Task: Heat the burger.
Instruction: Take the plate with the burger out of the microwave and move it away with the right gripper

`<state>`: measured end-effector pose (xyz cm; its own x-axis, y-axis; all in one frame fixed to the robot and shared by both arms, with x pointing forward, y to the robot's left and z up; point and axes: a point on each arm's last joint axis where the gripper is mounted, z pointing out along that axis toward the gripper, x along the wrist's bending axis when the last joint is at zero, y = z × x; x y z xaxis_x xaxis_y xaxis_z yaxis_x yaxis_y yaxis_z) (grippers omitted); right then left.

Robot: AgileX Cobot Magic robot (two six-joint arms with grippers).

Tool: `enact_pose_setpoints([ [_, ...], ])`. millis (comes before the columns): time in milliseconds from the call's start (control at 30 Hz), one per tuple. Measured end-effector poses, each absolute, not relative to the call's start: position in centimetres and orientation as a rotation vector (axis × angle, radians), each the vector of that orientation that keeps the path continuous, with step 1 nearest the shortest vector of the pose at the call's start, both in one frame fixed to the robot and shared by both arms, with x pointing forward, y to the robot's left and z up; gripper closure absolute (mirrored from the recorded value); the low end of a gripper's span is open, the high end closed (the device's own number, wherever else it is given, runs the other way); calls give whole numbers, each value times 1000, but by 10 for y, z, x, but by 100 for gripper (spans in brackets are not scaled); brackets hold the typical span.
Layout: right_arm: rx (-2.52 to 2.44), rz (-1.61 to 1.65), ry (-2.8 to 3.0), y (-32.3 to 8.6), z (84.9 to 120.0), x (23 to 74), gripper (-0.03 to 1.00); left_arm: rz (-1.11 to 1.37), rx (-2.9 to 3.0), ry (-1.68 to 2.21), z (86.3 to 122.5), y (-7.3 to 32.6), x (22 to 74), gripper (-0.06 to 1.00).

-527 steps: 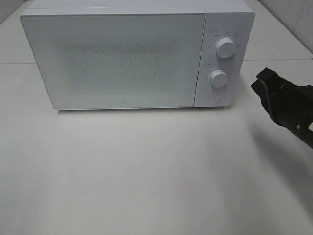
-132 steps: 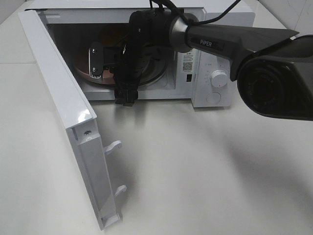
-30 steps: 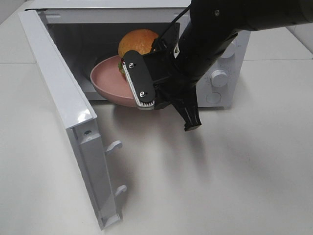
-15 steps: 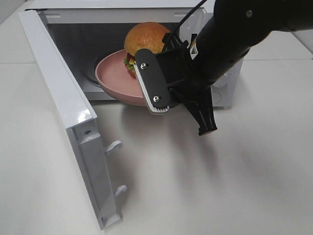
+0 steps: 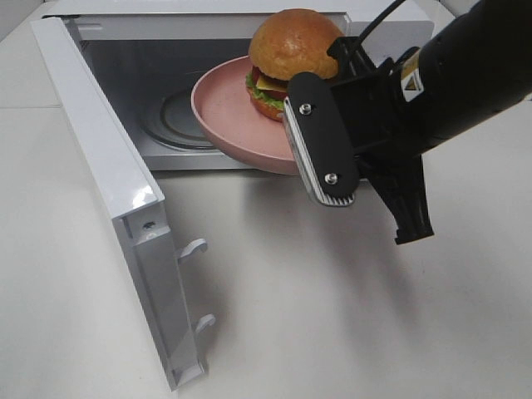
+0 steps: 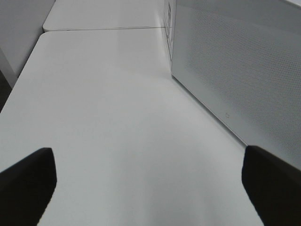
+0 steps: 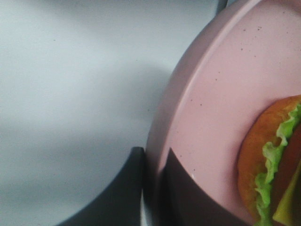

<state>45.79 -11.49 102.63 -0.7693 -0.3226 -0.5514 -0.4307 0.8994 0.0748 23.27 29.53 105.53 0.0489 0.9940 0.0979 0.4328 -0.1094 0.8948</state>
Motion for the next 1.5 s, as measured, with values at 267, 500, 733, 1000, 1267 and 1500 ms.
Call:
enact_pose_setpoints([
  [267, -507, 272, 2512, -135, 1028, 438, 91, 1021, 1631, 1460, 1055, 295, 233, -5],
  [500, -511, 230, 2527, -152, 1029, 423, 91, 1021, 1631, 1460, 1055, 295, 233, -5],
  [733, -442, 201, 2534, -174, 1038, 402, 91, 1021, 1631, 1460, 1055, 295, 233, -5],
  [1000, -285, 124, 2551, -198, 1041, 386, 91, 1021, 1631, 1460, 1055, 295, 233, -5],
  [1267, -125, 95, 2568, -210, 1039, 379, 91, 1021, 1631, 1460, 1055, 295, 233, -5],
  [1500, 139, 47, 2552, -219, 1037, 380, 91, 1021, 1631, 1460, 1055, 295, 233, -5],
])
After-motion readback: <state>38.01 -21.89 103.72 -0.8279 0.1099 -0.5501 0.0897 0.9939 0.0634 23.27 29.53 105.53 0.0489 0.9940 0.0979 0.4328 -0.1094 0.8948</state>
